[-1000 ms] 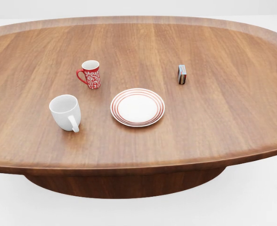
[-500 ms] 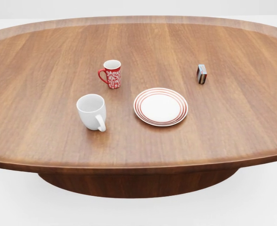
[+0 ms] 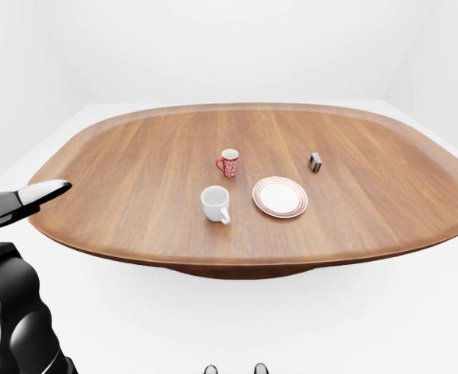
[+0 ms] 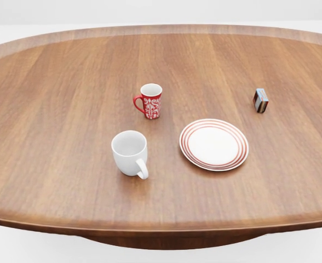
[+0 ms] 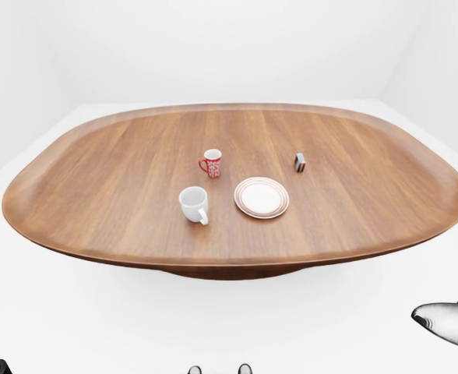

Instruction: Put the white mug on the plate.

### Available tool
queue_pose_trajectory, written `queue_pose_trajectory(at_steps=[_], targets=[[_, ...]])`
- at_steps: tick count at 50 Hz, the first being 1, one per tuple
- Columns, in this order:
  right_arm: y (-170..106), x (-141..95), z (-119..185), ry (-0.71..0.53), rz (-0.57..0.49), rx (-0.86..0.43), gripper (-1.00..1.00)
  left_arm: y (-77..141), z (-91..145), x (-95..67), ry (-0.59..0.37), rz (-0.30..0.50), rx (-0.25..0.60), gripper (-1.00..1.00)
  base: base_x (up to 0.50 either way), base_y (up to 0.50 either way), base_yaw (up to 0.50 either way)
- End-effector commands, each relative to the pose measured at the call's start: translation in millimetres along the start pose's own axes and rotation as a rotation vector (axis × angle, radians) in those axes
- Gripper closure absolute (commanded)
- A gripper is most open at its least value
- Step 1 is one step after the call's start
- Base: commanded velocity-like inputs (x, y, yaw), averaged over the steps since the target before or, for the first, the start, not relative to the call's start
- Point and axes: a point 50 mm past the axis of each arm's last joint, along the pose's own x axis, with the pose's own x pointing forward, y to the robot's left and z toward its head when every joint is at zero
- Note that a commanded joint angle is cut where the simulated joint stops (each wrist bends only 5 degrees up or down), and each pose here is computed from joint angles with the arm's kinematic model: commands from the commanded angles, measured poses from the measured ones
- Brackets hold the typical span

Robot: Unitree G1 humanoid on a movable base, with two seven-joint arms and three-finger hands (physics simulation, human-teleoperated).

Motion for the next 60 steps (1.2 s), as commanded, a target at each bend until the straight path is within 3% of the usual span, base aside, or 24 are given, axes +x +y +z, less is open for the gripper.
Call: queue_pose_trajectory(at_steps=[1,37,60], targets=[[2.6,-0.2,-4.5,0.005,0.009,0.027,-1.0,3.9,-13.1,1.0,0.052,0.034,-0.007,-1.0,0.5,0.01,0.0],[6.2,-2.9,-12.9,0.047,0.035,0.008,-1.0,3.2,-10.9,0.8,0.044,0.034,-0.013,-1.0,0.5,0.0,0.0],[15.2,-3.4,-24.0,0.079,0.084,-0.026,-1.0,3.5,-11.0,0.6,0.045,0.034,-0.011,-1.0,0.03,0.07,0.0]])
